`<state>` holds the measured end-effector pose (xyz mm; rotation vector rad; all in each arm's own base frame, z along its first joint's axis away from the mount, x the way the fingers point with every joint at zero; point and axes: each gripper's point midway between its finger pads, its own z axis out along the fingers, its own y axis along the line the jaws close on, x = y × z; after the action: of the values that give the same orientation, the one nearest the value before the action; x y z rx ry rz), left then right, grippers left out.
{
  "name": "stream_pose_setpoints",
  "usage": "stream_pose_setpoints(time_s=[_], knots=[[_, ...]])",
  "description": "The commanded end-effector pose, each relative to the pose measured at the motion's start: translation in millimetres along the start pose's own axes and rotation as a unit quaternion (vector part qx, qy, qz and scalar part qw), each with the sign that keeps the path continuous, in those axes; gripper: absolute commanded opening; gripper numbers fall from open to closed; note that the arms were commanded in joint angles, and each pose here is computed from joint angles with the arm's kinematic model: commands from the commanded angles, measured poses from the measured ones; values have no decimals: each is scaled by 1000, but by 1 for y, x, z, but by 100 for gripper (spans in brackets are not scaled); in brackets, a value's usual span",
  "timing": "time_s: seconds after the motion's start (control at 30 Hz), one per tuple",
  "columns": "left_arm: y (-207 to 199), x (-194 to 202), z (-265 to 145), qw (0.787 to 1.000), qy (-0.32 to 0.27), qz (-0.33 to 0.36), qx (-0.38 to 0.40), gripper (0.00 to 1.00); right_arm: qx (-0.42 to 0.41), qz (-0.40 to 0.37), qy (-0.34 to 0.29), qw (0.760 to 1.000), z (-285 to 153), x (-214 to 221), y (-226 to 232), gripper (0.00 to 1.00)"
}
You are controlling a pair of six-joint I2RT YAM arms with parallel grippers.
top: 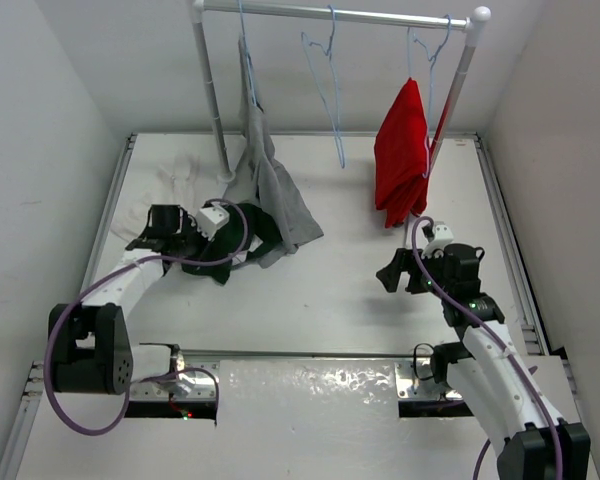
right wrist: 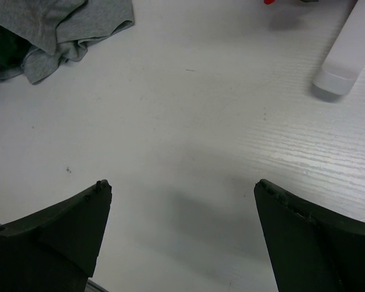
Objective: Place the t-shirt on the hanger
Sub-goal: Pick up the T-shirt from the center of the board.
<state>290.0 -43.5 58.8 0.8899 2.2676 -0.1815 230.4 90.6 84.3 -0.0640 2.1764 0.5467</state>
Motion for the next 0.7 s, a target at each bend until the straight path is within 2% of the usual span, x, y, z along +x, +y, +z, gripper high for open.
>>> stream_pose_setpoints(time_s=[0.0,0.17,0.23,0.33,0.37,0.43,0.5,0.67], knots=[[32,-46,-6,996,-63,2,-59,0,-27,-9,-37,999,-2,-26,13,96],[19,-80,-39,993,-110,22,-33,0,-40,-15,-40,998,-5,-26,19,92],[11,-107,-75,987,-152,51,-28,0,-49,-23,-40,998,-8,-30,23,90],[-14,-150,-136,978,-188,82,26,0,-62,-34,-42,997,-12,-35,30,88],[-14,-178,-169,969,-222,105,17,0,-74,-38,-46,995,-15,-40,36,88],[-34,-195,-203,960,-250,121,45,0,-85,-46,-50,994,-18,-44,41,88],[-53,-223,-254,942,-293,154,61,0,-96,-59,-58,992,-23,-53,48,88],[-89,-265,-348,898,-388,199,63,0,-119,-85,-76,986,-38,-73,63,88]])
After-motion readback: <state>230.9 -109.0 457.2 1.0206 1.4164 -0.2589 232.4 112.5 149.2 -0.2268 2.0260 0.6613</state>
